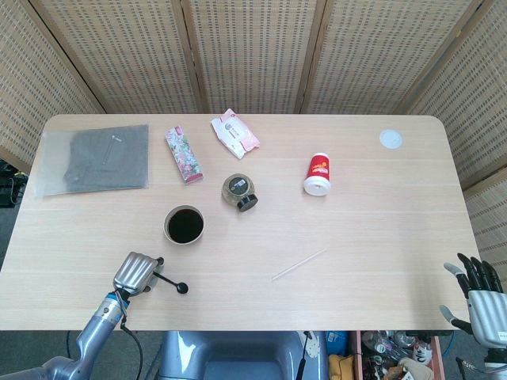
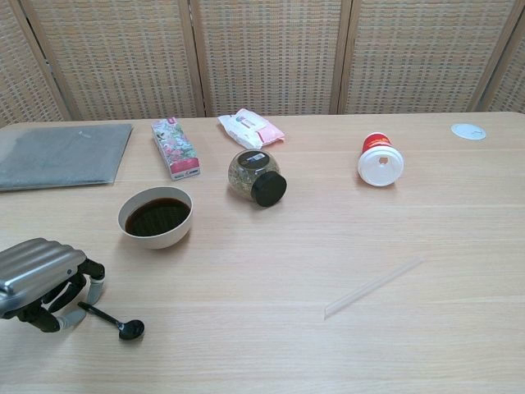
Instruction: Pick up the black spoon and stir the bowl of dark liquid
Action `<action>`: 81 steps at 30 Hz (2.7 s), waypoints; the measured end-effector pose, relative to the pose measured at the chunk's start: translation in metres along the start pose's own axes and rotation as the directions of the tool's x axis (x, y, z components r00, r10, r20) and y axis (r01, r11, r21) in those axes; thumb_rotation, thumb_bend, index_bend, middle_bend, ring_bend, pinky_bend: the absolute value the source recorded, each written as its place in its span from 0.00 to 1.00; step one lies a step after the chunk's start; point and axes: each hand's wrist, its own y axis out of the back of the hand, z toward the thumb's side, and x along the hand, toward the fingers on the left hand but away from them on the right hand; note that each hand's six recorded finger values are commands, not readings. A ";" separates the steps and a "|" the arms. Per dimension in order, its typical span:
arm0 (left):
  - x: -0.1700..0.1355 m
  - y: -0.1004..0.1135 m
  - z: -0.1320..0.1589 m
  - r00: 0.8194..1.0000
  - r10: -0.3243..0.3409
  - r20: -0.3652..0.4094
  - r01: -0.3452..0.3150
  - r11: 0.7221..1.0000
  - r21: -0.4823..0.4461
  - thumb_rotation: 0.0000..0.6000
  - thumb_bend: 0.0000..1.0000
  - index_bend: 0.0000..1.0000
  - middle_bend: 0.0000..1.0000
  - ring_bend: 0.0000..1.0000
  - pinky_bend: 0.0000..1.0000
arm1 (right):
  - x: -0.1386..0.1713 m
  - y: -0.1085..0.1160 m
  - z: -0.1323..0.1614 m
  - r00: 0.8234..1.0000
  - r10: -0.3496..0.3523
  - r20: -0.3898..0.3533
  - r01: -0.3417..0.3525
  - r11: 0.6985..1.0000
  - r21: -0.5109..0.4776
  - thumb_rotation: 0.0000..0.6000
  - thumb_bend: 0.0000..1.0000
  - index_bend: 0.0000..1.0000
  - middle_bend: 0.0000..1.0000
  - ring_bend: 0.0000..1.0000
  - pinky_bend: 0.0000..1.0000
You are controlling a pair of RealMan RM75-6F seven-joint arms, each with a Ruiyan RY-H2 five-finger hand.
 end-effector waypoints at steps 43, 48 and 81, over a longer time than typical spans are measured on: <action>-0.005 0.018 -0.006 0.999 0.032 -0.015 -0.032 0.999 -0.031 1.00 0.40 0.71 0.81 0.69 0.71 | 0.004 0.002 -0.002 1.000 -0.006 0.004 0.006 1.000 0.000 1.00 0.36 0.24 0.15 0.00 0.00; -0.006 0.032 -0.011 0.998 0.064 -0.013 -0.064 0.998 0.008 1.00 0.40 0.71 0.81 0.69 0.71 | 0.004 0.002 -0.002 1.000 -0.008 0.004 0.008 1.000 -0.004 1.00 0.36 0.24 0.15 0.00 0.00; 0.073 0.159 -0.020 0.953 0.254 0.163 -0.287 0.593 0.752 1.00 0.40 0.74 0.81 0.69 0.71 | 0.006 0.005 -0.001 1.000 -0.023 -0.005 0.023 1.000 -0.019 1.00 0.36 0.24 0.15 0.00 0.00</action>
